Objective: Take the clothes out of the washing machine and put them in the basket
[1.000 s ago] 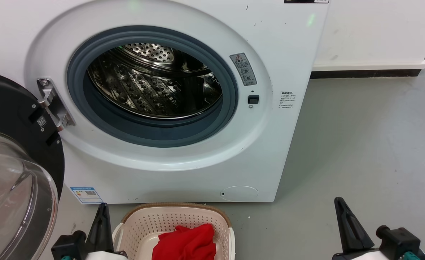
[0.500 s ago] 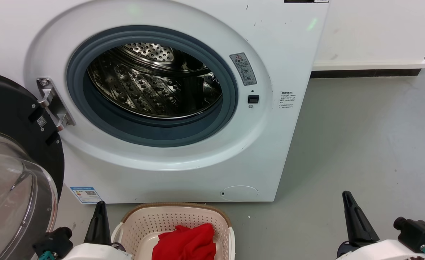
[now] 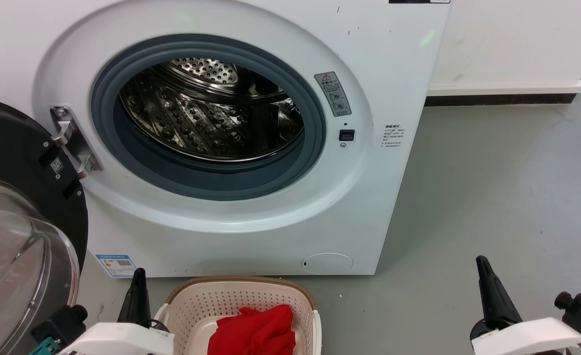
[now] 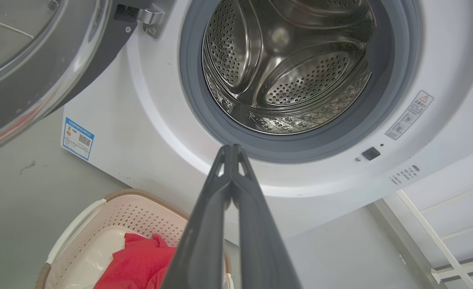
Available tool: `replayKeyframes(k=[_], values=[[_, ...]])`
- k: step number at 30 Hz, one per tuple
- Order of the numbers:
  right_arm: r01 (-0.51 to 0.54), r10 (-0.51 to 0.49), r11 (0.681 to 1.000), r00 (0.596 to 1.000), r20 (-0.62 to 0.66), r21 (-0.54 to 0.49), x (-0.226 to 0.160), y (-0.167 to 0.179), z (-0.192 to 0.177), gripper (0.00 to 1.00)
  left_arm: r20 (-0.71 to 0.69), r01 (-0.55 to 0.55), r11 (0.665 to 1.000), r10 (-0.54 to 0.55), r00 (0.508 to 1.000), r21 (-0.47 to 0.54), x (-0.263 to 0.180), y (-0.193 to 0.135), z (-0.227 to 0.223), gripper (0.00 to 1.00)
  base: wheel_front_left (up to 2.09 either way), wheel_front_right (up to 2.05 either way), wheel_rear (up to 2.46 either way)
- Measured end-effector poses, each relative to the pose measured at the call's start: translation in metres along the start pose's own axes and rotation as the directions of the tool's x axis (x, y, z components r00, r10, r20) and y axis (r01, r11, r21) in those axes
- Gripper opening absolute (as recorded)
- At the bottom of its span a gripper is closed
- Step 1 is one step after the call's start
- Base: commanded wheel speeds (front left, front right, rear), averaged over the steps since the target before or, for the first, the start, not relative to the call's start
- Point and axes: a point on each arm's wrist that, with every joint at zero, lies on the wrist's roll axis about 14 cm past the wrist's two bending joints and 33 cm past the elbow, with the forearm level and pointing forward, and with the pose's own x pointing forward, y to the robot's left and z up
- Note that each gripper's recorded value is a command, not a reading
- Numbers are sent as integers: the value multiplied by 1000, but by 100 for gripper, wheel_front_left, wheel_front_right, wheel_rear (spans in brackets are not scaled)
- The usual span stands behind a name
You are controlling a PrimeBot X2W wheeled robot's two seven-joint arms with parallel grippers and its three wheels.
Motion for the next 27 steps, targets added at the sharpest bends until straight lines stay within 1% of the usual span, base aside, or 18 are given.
replayKeyframes(k=[6,13,27], values=[[9,-9,996,1000,5,85,5,-1,4,0,-13,-5,996,4,1000,-89,1,1,-1,0,0,0,0],[19,-20,984,1000,9,177,9,-4,7,0,-23,-3,983,-2,1000,-185,5,0,-1,0,0,0,0],[37,-40,938,999,0,344,13,-9,9,0,-37,0,935,-14,999,-354,10,-3,-1,0,0,0,0]])
